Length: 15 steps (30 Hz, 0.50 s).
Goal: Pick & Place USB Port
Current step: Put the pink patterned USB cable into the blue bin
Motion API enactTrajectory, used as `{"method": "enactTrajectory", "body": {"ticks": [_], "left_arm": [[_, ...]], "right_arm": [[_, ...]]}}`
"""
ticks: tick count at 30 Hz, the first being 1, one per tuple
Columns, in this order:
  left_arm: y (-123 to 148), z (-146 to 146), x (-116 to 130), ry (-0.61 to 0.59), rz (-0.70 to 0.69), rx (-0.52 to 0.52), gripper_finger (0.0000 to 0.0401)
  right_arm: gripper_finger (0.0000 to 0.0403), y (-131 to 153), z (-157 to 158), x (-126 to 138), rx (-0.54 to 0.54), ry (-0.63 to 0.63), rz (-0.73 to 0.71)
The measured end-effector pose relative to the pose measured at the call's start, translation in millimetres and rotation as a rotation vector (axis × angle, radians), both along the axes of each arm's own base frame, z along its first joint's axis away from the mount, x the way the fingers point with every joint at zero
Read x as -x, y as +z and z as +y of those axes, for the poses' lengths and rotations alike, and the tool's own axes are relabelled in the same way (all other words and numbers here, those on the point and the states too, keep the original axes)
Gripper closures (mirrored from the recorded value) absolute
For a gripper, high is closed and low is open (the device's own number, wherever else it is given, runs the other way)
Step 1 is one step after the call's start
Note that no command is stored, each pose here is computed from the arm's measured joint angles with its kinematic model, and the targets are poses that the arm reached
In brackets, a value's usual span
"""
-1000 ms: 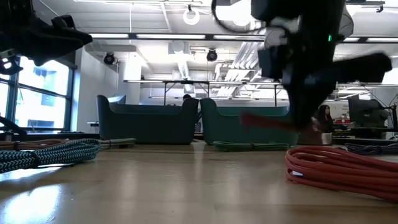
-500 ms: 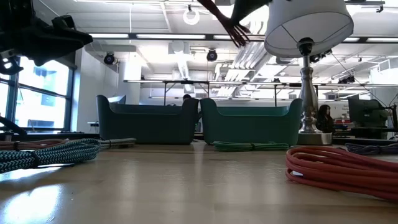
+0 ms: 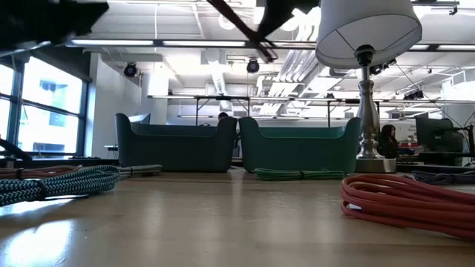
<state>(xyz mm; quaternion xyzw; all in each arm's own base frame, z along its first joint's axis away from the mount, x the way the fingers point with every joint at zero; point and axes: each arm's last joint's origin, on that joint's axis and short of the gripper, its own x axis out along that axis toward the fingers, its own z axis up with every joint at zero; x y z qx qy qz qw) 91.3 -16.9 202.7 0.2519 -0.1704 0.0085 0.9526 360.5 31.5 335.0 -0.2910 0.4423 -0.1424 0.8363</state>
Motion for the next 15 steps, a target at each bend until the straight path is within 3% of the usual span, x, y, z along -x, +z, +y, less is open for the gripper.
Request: {"method": "enactTrajectory", "body": {"ticks": [5,10,15], "left_arm": [[-2,-2,-4,-0.038,0.036,0.046,0.0261],[0,-5,-11,-0.106,0.026,0.034,0.0261],[3,-9,-24,-0.117,0.1,0.014,0.0261]], "right_arm": [[0.0402,-3,15,-15,-0.041,0.138,-0.093],[0.0402,-21,29,-26,-0.003,0.21,-0.038],[0.0402,-31,42,-32,-0.007,0.245,-0.026]]}}
